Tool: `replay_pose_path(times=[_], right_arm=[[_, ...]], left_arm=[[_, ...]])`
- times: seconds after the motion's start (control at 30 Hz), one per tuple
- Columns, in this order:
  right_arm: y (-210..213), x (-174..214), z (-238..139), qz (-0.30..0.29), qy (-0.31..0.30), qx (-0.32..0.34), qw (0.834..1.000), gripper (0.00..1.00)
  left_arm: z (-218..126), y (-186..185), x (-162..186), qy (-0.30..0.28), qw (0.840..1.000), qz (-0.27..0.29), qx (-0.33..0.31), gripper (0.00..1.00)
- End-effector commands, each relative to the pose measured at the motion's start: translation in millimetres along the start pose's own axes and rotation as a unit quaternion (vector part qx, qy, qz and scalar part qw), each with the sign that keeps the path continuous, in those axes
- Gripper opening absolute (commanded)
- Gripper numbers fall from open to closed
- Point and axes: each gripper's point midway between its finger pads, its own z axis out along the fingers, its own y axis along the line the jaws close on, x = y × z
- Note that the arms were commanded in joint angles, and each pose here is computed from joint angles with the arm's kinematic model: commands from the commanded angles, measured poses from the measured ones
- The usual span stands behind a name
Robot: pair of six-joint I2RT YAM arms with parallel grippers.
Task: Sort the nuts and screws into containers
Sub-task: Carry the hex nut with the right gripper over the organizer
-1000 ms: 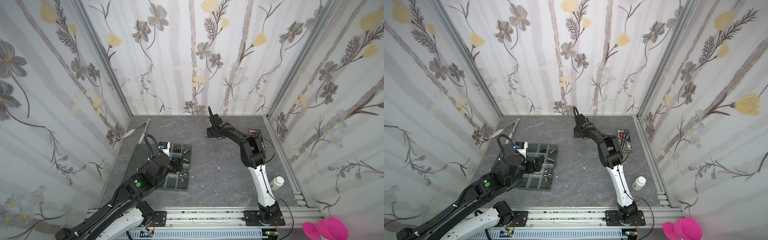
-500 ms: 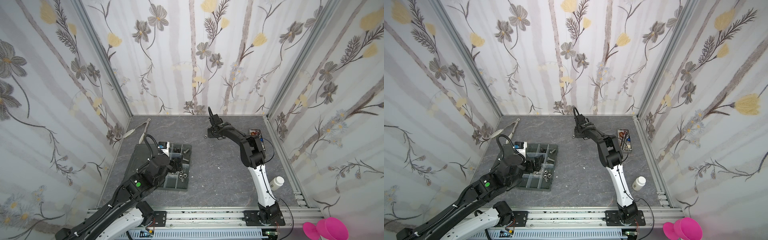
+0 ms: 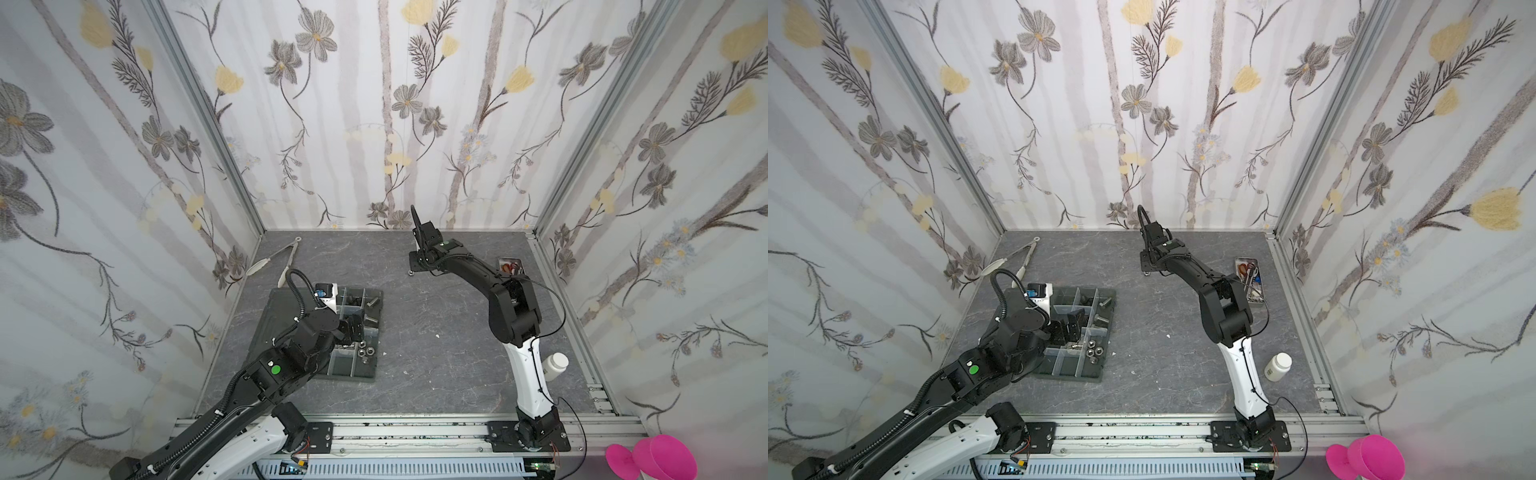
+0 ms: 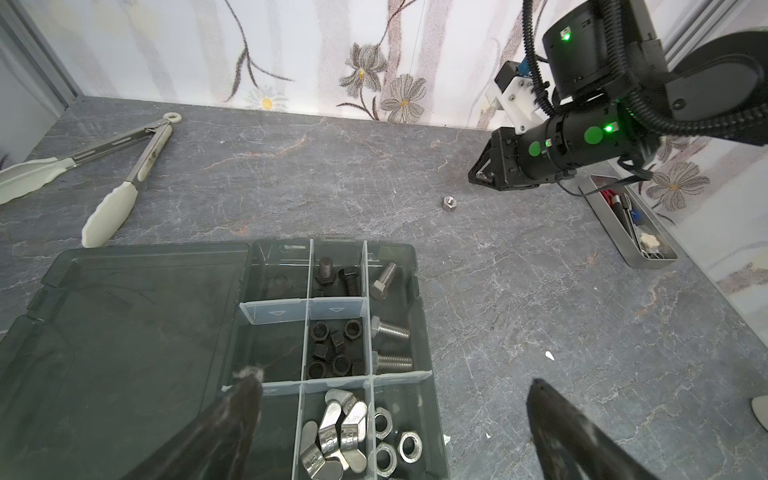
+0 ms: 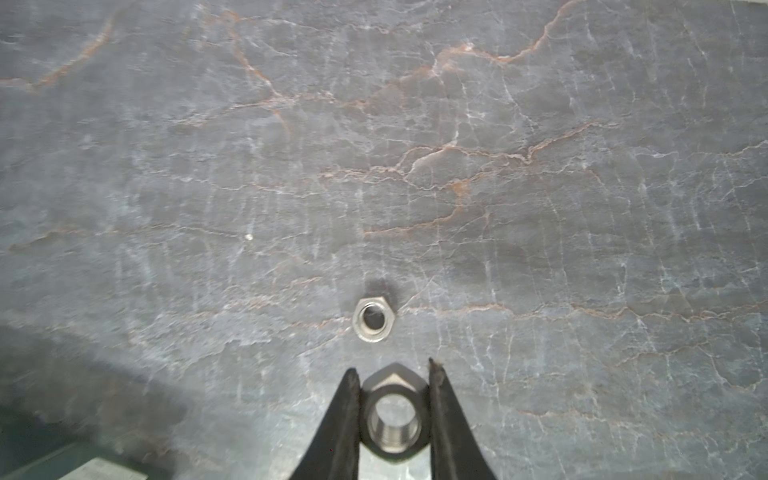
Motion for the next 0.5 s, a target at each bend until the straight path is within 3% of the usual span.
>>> replay_pose_path(times=[0.0, 0.47], right_arm=[[18.5, -9.8, -24.1, -0.006, -0.028, -0.032, 0.999, 0.12], [90.0, 43.4, -99.3, -0.052, -0.039, -0.152, 0.986, 0.11]], left_arm=[[-1.7, 5.3, -4.6, -0.012, 1.000, -0.008, -0.013, 1.00], [-17.2, 21.7, -22.4, -0.061, 0.997, -0.026, -0.043, 1.00]])
